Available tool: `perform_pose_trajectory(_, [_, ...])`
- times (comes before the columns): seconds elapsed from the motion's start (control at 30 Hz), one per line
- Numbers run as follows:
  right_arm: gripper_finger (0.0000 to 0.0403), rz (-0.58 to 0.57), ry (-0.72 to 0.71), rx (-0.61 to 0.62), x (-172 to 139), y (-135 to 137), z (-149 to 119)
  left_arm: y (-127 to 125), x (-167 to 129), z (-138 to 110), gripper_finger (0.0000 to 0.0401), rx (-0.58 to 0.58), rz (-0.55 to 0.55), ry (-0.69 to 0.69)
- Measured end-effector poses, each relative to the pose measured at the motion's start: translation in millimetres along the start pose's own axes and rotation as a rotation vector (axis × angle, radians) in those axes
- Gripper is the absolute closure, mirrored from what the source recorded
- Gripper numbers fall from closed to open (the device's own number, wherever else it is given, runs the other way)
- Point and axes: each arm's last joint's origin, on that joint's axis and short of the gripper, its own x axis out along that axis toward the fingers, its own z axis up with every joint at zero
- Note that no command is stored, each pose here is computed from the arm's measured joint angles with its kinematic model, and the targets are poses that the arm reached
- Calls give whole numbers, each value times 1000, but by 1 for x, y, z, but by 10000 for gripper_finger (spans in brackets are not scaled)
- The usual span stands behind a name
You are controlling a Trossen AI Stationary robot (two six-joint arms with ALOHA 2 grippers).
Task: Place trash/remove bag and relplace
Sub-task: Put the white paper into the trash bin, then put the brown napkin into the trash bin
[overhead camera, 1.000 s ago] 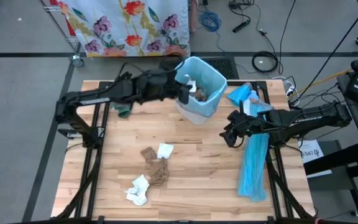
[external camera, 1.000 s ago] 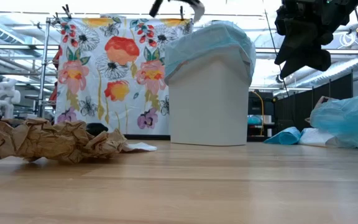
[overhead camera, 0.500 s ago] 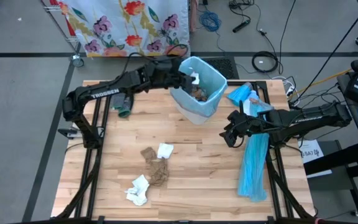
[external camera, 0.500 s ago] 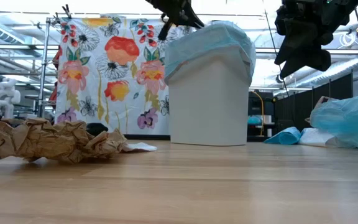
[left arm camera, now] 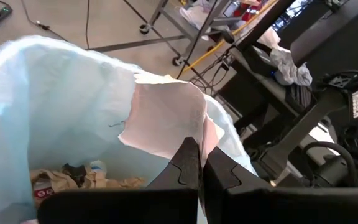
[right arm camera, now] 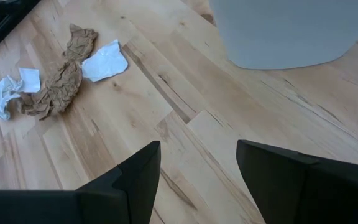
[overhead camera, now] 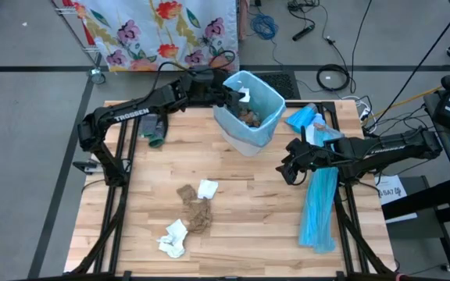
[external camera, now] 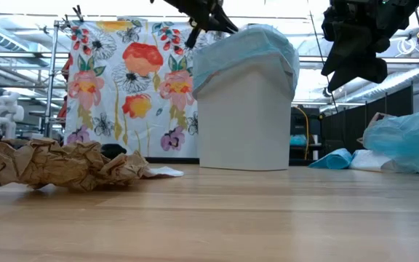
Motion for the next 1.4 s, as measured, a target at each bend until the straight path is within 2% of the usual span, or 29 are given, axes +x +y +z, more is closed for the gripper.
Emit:
perform_pose_trajectory(0.43, [200,0,0,0,0,0,0,4,0,3,401,45,-6,5])
perform_pose_trajectory(0.7, [200,0,0,0,0,0,0,4,0,3,377,45,-9,1])
perform_pose_trajectory(0.97, [200,0,0,0,0,0,0,-1,0,11,370,98,-59,-83])
perform_pose_trajectory(1.07, [200,0,0,0,0,0,0,-2,0,10,350,100,-59,-82])
perform_pose_trajectory(1.3, [200,0,0,0,0,0,0,4,16,1,256,96,-37,-56])
perform_pose_trajectory(1.4, [200,0,0,0,0,0,0,3,20,-1,230,97,-40,-55])
